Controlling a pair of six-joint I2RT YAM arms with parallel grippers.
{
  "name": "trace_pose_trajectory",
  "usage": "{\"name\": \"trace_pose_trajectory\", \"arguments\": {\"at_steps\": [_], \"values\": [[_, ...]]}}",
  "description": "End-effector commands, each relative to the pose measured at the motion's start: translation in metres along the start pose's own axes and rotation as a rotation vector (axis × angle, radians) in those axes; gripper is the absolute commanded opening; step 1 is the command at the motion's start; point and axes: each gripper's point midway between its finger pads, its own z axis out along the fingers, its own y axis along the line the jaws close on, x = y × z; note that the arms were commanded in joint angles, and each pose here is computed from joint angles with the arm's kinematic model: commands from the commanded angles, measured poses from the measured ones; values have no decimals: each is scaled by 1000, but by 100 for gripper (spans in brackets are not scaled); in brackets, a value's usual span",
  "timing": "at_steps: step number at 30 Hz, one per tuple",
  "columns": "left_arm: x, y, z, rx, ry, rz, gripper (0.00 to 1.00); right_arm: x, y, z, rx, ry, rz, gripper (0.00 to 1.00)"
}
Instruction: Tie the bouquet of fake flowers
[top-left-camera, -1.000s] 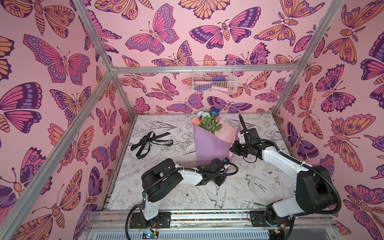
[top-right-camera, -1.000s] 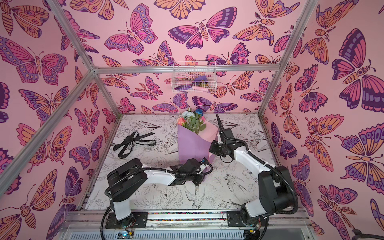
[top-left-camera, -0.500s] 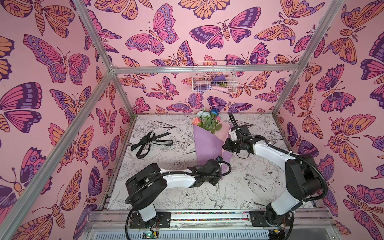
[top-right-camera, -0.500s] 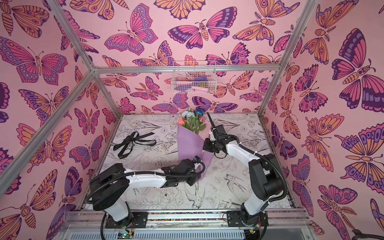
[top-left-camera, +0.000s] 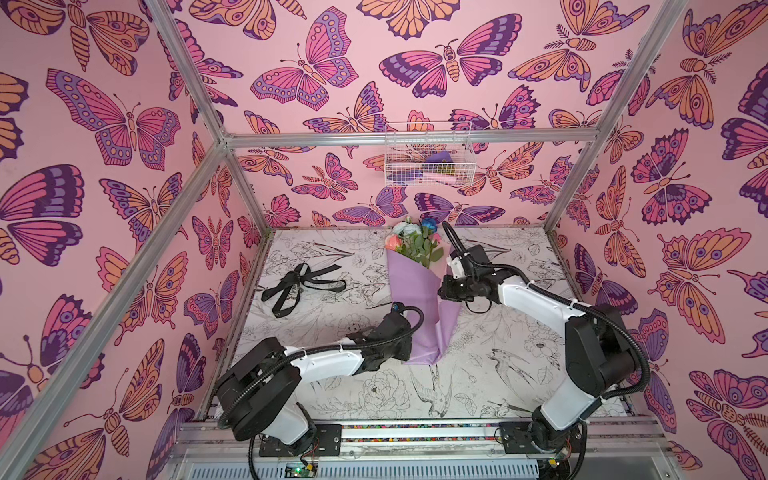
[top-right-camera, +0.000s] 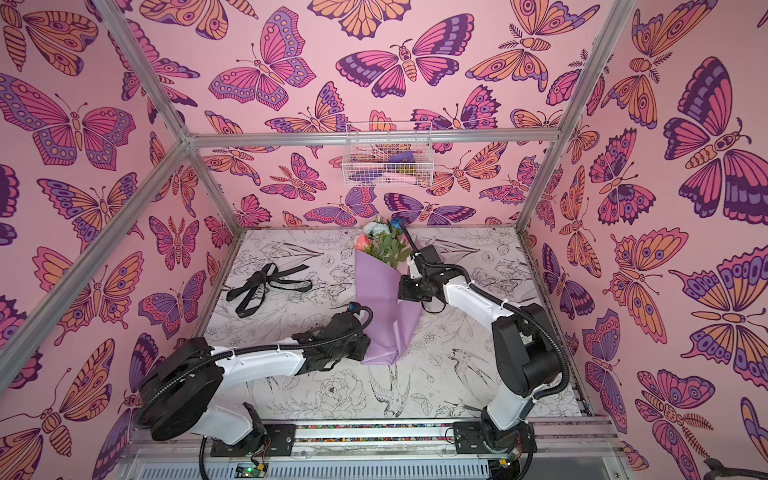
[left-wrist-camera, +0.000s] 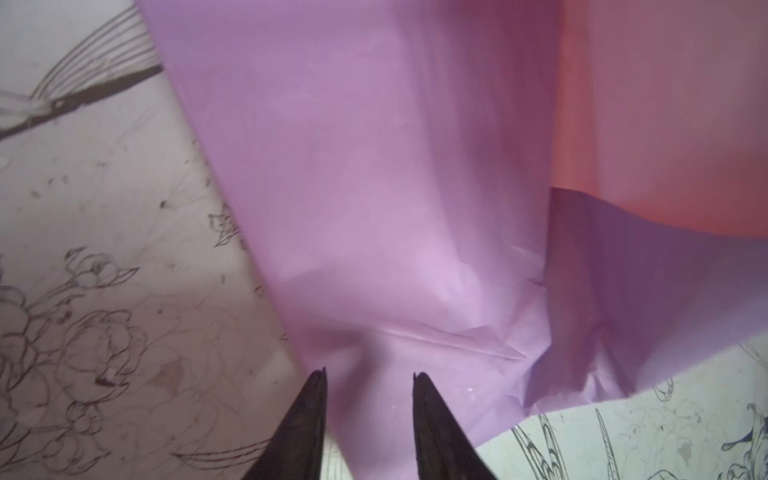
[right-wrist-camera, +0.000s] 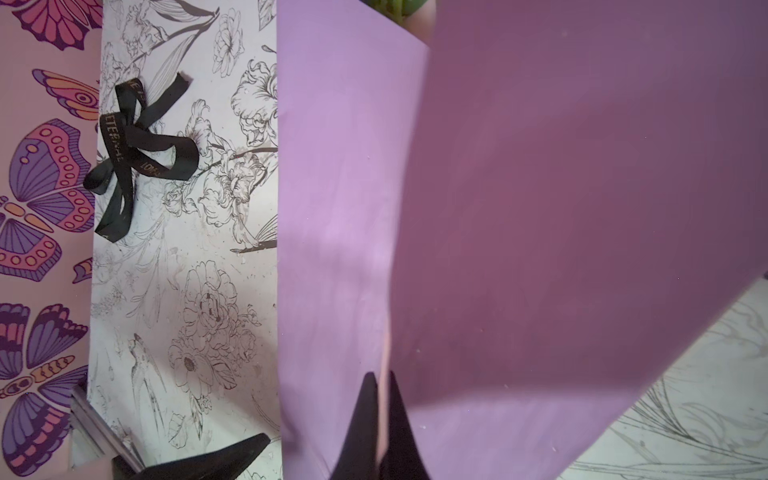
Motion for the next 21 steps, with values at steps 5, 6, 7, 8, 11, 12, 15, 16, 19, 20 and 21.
{"name": "trace_pose_trajectory", "arguments": {"at_steps": [5,6,7,8,11,12,15,16,19,20,21], "values": [[18,-5,19,111,96,-164,29,11,16,7,93,63,-181,0],[18,-5,20,116,99,-168,28,12,19,9,91,69,-196,0],[19,-5,22,120,102,-173,27,15,22,11,93,82,-213,0],[20,-5,23,123,106,-179,26,17,26,13,92,90,-232,0],[22,-4,27,131,113,-191,22,24,35,22,90,120,-280,0],[22,-5,28,136,113,-196,22,25,40,25,87,127,-298,0],[22,-4,28,142,113,-208,21,30,49,36,86,149,-341,0],[22,-3,28,142,110,-212,21,31,52,39,84,154,-349,0],[21,-1,26,141,101,-217,21,33,53,51,83,174,-347,0],[21,-1,25,141,99,-218,21,33,53,54,80,178,-347,0],[20,0,23,140,95,-221,21,33,54,58,74,182,-346,0]]}}
